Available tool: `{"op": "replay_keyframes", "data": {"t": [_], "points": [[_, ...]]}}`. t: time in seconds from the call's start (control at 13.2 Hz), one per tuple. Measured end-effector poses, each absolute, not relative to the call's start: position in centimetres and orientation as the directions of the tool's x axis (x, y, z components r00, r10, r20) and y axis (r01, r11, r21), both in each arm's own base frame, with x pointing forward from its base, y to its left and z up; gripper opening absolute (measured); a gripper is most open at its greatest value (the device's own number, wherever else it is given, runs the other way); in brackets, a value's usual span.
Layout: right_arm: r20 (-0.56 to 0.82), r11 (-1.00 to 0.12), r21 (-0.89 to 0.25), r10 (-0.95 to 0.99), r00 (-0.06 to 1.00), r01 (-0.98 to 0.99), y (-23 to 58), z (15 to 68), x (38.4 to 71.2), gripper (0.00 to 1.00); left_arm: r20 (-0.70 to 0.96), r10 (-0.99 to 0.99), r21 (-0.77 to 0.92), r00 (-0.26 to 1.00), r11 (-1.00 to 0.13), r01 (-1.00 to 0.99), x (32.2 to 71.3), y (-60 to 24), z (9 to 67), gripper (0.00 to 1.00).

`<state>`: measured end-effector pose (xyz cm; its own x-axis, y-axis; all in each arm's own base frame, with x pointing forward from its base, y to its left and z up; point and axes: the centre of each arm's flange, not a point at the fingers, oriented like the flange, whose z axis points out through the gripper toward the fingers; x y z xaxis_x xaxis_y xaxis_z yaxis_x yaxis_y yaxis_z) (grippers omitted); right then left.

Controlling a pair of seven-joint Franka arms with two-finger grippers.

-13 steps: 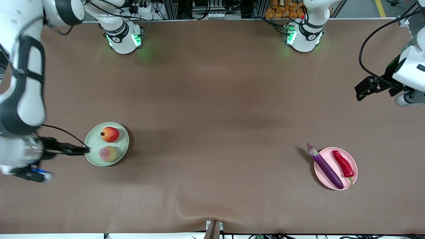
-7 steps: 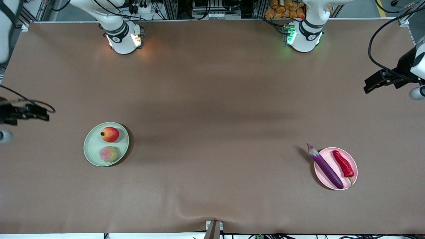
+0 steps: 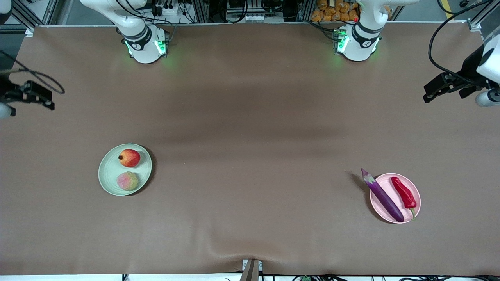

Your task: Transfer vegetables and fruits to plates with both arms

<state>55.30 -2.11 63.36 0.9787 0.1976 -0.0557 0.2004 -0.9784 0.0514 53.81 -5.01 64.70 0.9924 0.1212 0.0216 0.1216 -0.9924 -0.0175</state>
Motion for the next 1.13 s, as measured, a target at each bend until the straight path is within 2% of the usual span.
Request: {"op": "replay_keyframes", "data": {"t": [0.15,1.13], "points": [[-0.066,-0.978,0.048,0.198,0.978,0.201,-2.3,63.1,54.4,1.0,0.022,0.122,-0.017,0.992,-0.992,0.122,53.8,-5.0,64.8,1.0],[-0.015,-0.981,-0.016,0.192,0.981,0.192,-2.3,63.4,54.7,1.0,0.039,0.105,-0.015,0.994,-0.994,0.105,53.8,-3.5,65.7,1.0]]}}
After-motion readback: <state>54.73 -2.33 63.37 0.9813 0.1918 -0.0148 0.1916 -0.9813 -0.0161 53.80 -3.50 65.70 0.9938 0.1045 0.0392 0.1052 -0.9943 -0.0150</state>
